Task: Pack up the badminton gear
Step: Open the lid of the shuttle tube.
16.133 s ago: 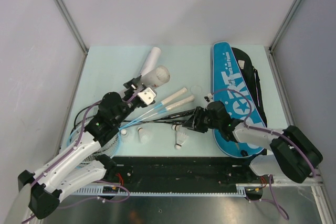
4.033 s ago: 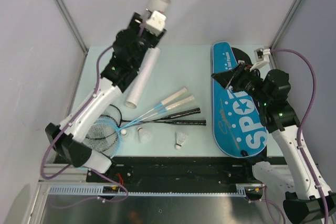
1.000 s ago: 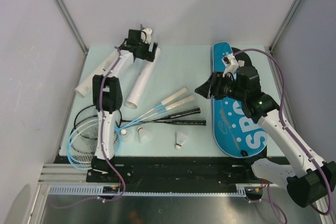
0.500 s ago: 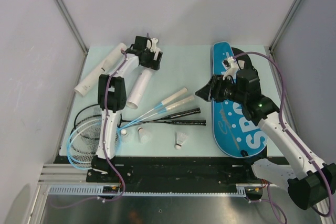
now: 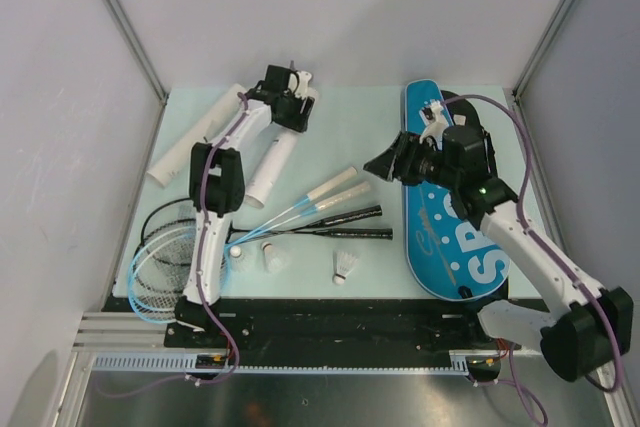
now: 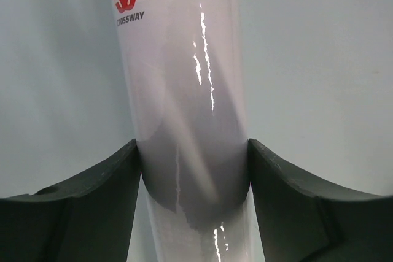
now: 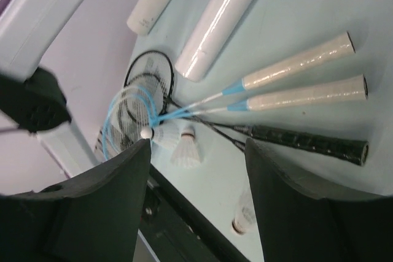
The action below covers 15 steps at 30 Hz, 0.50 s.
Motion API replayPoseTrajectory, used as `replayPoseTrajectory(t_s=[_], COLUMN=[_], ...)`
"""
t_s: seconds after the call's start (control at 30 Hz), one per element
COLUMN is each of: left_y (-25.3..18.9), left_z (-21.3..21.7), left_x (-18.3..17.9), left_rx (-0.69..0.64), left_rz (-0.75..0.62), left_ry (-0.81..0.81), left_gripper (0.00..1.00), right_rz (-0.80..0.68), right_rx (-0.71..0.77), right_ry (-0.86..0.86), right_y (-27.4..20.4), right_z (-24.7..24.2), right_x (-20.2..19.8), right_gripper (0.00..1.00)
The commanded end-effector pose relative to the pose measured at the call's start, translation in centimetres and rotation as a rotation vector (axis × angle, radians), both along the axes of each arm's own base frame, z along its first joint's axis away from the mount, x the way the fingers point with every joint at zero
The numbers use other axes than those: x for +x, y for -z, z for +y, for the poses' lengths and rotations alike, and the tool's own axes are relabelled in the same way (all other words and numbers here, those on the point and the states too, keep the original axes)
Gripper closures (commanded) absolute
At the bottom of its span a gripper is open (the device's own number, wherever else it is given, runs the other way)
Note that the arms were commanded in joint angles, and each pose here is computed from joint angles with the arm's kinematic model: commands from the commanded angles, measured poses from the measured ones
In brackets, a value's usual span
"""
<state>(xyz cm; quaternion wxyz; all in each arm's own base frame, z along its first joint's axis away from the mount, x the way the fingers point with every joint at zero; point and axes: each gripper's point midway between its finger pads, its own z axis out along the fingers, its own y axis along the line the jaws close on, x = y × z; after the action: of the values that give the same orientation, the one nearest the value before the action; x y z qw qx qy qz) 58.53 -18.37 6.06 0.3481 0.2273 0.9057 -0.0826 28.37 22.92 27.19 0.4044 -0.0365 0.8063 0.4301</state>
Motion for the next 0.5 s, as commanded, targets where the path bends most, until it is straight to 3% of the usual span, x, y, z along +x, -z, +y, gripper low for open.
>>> replayPoseTrajectory(t_s=[0.0, 0.07, 0.2, 0.3, 0.47], left_y=[-17.3, -19.5, -25.5, -28.6, -33.3], left_z=[-2.5, -3.5, -4.4, -5.3, -7.0], left_x=[-0.6, -1.9, -4.1, -6.2, -10.6], left_rx=[-0.178, -0.268, -0.405, -0.517, -0.705], left_rz=[-0.267, -0.261, -0.296, -0.282, -0.307], left_ry=[0.043, 0.063, 0.063, 0.071, 0.166], left_gripper=[0.46, 0.49, 0.52, 0.54, 0.54], right_rz=[0.037, 0.026, -0.21, -0.303, -0.405], right_rx=[0.157, 0.182, 0.18, 0.148, 0.149], right_ry=[0.095, 0.12, 0.053, 0.027, -0.026], right_y=[-1.0, -0.5, -2.1, -1.9, -3.6], right_z=[0.8, 1.2, 2.7, 3.4, 2.9], right_x=[4.2, 6.3, 9.0, 10.0, 11.4], right_gripper=[0.3, 0.25, 0.17, 0.08, 0.06])
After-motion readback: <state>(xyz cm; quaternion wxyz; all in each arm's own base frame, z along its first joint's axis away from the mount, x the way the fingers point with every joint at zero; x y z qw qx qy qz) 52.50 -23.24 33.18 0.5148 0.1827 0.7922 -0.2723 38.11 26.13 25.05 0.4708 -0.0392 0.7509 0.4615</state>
